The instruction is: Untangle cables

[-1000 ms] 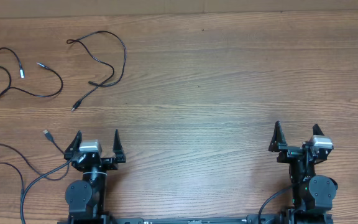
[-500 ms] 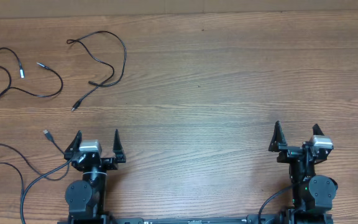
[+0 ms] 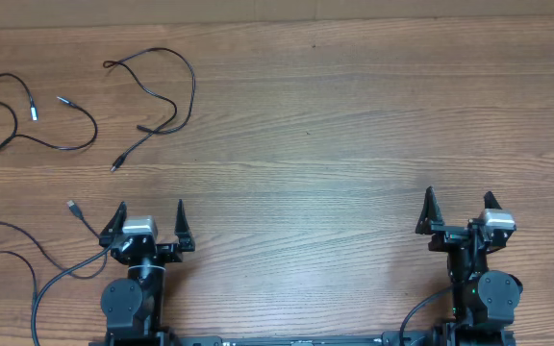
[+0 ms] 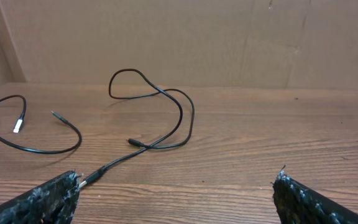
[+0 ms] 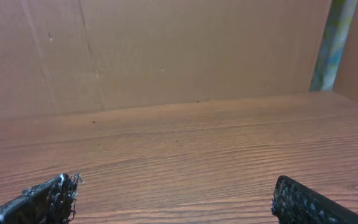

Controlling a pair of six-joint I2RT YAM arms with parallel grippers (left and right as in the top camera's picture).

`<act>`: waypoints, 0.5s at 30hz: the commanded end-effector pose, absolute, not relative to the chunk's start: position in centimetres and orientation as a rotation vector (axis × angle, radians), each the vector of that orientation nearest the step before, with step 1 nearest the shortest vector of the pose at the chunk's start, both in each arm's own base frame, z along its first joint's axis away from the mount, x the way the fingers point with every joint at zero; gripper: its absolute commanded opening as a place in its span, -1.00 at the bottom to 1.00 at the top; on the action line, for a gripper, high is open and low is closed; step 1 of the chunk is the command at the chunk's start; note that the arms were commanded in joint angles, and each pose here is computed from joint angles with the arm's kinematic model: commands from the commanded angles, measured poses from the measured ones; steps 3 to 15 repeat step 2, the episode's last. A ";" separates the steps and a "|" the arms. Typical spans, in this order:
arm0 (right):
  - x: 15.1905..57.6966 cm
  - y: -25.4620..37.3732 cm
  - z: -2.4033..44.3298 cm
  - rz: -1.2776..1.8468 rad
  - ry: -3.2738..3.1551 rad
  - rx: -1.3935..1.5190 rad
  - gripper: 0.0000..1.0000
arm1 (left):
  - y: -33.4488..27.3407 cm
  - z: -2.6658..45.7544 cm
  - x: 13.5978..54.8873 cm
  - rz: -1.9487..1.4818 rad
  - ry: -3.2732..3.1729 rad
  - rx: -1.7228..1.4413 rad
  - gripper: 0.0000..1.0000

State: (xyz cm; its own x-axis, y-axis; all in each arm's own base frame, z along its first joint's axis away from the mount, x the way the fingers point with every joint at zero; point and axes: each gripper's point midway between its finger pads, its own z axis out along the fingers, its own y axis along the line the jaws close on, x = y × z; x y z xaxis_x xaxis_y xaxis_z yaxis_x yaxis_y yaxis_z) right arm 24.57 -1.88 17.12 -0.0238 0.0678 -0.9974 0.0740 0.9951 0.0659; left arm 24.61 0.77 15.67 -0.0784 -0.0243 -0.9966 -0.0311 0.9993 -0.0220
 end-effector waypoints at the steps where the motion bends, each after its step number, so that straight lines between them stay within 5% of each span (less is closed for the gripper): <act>1: 24.6 -1.9 17.0 -0.013 1.591 0.105 1.00 | 1.1 15.6 24.6 0.032 1.646 -0.039 0.99; 15: 24.6 -1.9 17.0 -0.013 1.591 0.105 1.00 | 1.1 15.6 24.6 0.032 1.646 -0.039 0.99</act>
